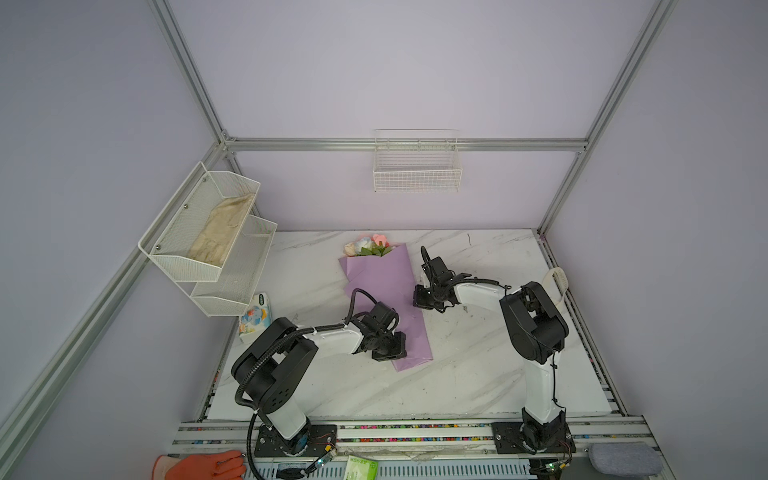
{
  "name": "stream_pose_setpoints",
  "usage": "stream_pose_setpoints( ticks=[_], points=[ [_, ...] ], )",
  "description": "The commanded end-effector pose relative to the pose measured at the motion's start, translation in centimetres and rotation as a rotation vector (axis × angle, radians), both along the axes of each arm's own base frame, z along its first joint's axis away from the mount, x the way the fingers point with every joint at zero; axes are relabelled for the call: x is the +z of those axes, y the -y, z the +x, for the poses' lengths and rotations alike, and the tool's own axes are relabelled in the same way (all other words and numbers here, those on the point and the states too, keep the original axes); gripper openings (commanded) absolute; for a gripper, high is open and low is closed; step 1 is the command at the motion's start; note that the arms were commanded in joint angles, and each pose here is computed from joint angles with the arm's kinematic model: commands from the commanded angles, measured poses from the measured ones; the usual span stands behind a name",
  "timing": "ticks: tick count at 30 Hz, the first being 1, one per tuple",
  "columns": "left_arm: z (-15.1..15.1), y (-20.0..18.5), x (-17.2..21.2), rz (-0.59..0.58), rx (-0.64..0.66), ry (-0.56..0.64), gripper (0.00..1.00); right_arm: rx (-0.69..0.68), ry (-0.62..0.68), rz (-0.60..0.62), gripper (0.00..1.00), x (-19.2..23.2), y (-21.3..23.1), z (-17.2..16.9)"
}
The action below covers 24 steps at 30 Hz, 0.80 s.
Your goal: Tie the bouquet of fake flowers
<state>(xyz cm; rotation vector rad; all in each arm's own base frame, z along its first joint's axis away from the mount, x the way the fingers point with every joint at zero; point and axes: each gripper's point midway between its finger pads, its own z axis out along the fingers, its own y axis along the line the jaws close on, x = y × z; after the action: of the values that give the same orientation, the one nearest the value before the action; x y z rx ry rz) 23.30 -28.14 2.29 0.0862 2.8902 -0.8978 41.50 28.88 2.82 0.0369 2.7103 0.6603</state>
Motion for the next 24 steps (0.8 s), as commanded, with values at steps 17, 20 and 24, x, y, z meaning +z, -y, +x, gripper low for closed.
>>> stream_pose_setpoints(
  ticks=[17,20,24],
  points=[
    [-0.4,-1.4,-2.1,0.101,0.006,-0.036,0.00,-0.144,-0.013,0.038,0.07,-2.8,-0.3,8.2],
    [-0.5,-1.4,-2.1,0.100,0.005,-0.039,0.00,-0.147,-0.006,0.061,0.07,-3.1,-0.9,9.6],
    [-0.6,-1.5,-2.2,0.102,0.007,-0.045,0.00,-0.162,0.015,0.091,0.07,-3.4,-1.4,11.6]
  ],
)
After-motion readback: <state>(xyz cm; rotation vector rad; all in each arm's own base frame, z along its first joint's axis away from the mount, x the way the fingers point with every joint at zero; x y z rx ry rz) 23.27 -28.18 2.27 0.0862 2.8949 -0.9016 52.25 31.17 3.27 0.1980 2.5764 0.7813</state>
